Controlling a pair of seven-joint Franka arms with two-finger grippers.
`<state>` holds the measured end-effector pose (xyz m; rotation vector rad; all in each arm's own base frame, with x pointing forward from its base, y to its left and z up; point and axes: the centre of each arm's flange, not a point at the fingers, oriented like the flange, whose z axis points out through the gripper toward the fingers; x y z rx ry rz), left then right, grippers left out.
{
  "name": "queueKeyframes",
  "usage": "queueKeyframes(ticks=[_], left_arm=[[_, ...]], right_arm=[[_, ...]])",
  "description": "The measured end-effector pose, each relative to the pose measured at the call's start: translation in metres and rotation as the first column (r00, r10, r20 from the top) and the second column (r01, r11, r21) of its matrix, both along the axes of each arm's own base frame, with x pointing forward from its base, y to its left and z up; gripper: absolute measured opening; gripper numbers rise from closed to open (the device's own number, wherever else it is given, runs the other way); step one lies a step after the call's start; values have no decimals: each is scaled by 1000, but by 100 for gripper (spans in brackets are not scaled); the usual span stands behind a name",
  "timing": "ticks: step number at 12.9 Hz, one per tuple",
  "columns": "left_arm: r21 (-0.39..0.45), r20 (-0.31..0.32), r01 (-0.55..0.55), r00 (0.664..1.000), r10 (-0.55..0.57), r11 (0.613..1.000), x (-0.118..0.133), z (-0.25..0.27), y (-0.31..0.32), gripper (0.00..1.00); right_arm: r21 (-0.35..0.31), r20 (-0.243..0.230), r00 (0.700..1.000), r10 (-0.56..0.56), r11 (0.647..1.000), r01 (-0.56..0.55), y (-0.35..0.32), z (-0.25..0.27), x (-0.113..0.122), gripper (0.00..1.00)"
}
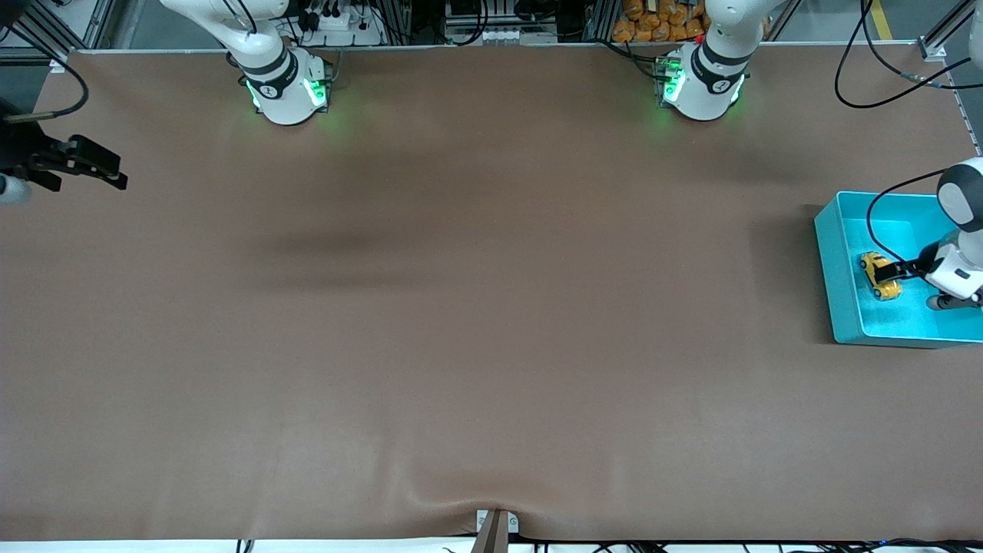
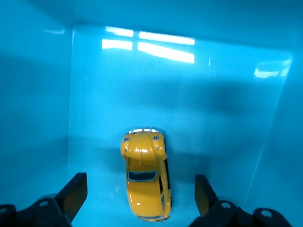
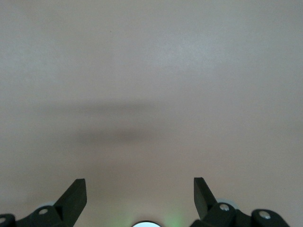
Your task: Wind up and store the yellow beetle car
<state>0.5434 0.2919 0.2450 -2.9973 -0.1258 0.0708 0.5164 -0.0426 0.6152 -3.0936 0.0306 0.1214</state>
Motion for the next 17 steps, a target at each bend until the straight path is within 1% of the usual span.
queueKeyframes(ticks=[1,4,6,8,10,12,14,16,17], left_arm=[[5,8,18,1000,-18,1000,7,16,-10,100],[33,-6,72,997,-72,997,30,92,-53,100],[1,31,65,997,-64,998,40,150,-86,100],[-48,76,52,996,-49,997,42,216,-114,100],[-90,115,67,992,-56,994,38,289,-146,100],[-85,141,126,984,-113,988,35,344,-187,100],[-77,157,197,970,-183,977,34,374,-234,100],[-70,177,254,955,-239,965,33,388,-273,100],[-70,173,275,950,-260,959,29,392,-287,100]], right_arm=[[23,1,1000,-23,999,23,-10,0,-1,100],[36,1,999,-53,998,53,-9,0,-1,100],[32,8,998,-62,998,62,4,4,1,100],[13,28,998,-53,999,52,3,15,3,100],[-21,29,999,-25,999,26,0,16,6,100],[-27,21,1000,-8,1000,9,1,11,10,100],[-28,15,1000,11,1000,-11,2,7,14,100],[-32,18,1000,18,999,-17,-1,3,18,100],[-33,19,1000,15,999,-15,-3,2,19,100]])
